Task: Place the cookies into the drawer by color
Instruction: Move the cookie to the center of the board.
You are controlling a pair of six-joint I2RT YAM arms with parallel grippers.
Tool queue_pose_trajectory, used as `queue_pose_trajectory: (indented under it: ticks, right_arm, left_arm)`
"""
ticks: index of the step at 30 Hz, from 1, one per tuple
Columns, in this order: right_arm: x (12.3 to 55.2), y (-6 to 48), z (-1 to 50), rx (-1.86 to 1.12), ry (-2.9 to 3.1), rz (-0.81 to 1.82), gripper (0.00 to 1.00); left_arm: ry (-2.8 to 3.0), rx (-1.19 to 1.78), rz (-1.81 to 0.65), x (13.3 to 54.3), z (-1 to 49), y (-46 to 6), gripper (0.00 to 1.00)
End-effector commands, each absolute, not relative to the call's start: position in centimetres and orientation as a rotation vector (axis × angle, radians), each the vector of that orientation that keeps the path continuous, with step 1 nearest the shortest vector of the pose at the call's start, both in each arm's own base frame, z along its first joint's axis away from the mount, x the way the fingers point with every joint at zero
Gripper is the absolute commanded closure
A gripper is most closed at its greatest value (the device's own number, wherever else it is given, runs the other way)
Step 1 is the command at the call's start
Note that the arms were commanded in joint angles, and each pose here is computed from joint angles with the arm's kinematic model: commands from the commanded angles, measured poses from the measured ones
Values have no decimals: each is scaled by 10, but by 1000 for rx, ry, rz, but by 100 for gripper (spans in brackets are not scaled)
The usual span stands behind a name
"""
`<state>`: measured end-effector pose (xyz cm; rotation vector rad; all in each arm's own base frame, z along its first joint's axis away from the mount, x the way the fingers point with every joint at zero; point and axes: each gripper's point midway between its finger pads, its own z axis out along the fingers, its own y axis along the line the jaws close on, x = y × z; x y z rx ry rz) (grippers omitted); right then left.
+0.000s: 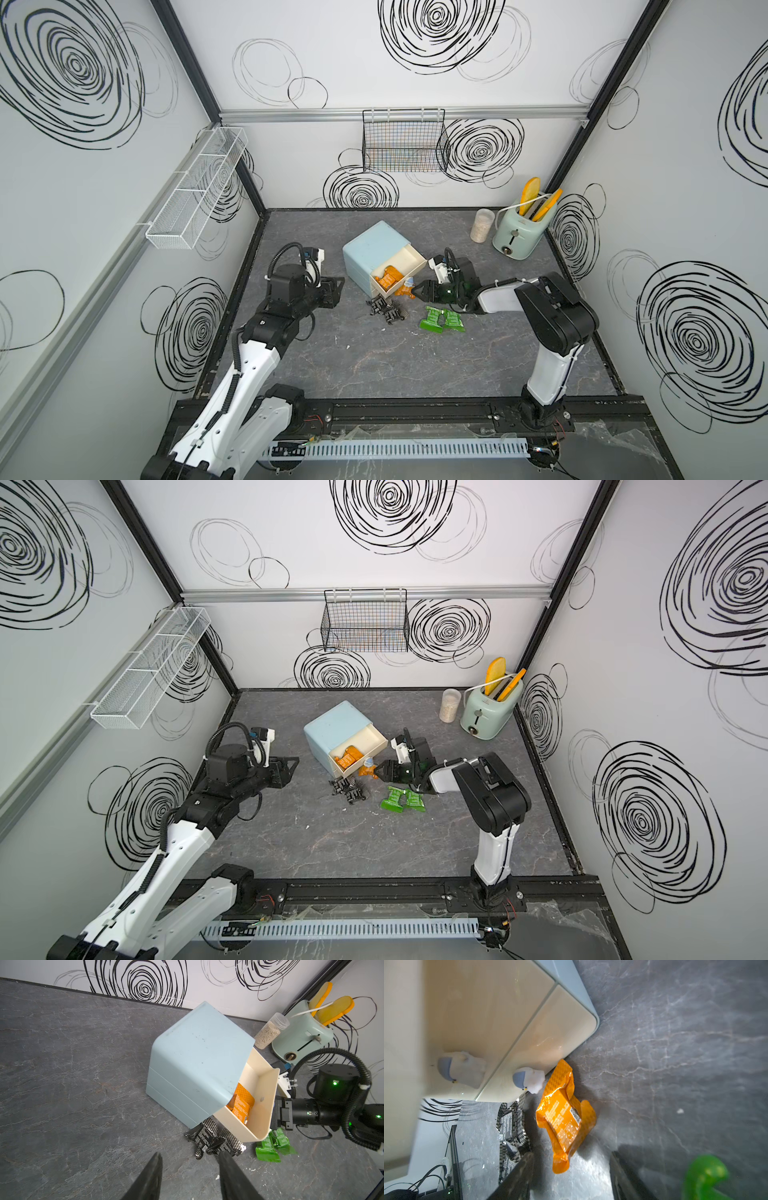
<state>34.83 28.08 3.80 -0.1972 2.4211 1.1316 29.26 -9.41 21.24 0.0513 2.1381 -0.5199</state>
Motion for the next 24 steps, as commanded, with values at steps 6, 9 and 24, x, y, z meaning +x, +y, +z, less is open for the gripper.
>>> queue_pose_trajectory:
  ticks: [6,9,24]
  right_arm:
    - [363,287,43,-272,2346,1130,38]
    - [363,291,41,-307,2334,1151,39]
    - [371,299,38,-388,2288,1170,42]
  left_arm:
    - [2080,46,-530,298,224,-93,51]
    - [2079,45,-529,298,224,-92,51]
    - [2085,43,-532,298,222,-92,51]
